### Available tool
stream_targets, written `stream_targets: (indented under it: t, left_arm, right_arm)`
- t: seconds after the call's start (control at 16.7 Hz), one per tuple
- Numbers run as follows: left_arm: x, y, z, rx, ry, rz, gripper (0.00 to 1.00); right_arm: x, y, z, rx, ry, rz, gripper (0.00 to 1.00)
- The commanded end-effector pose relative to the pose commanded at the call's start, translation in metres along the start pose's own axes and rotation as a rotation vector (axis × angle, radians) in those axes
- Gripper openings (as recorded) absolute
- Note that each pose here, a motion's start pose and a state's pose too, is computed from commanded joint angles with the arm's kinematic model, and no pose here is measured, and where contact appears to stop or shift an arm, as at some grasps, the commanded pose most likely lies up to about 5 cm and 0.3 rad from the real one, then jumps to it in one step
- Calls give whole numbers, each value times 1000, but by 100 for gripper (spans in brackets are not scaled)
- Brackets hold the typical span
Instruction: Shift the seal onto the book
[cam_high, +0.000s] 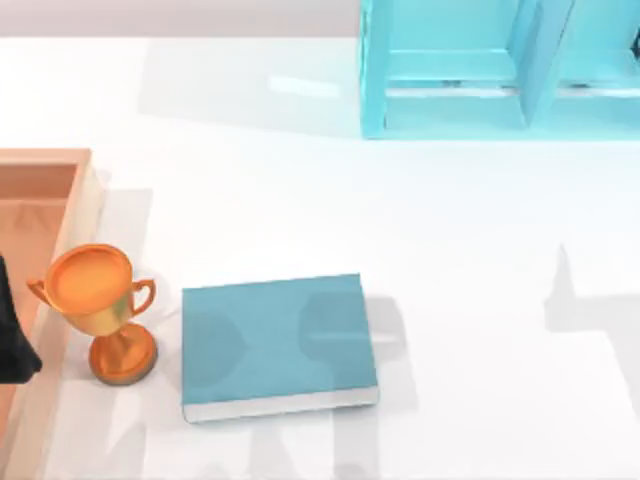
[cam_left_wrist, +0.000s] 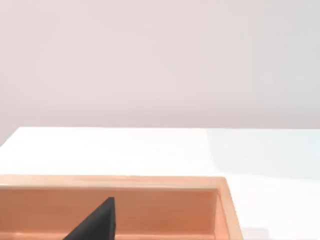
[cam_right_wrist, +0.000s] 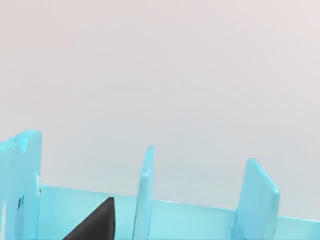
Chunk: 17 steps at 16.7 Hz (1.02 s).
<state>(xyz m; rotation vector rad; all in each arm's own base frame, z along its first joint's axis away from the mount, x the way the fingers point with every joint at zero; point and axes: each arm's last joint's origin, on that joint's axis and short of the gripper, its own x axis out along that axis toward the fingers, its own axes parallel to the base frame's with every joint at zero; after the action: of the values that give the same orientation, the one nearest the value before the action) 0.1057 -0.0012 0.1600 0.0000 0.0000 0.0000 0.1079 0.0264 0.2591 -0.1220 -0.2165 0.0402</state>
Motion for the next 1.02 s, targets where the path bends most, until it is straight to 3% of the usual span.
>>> stream_targets:
  t: [0.42, 0.84, 1.02]
  left_arm:
    - [0, 0, 0, 0, 0, 0, 100]
    - [0, 0, 0, 0, 0, 0, 100]
    - [1, 1, 10, 12, 59, 12, 100]
  right_arm:
    - [-24, -15, -93, 112, 198, -43, 100]
    - [-25, -15, -99, 122, 217, -40, 100]
    - [-25, -15, -99, 122, 217, -40, 100]
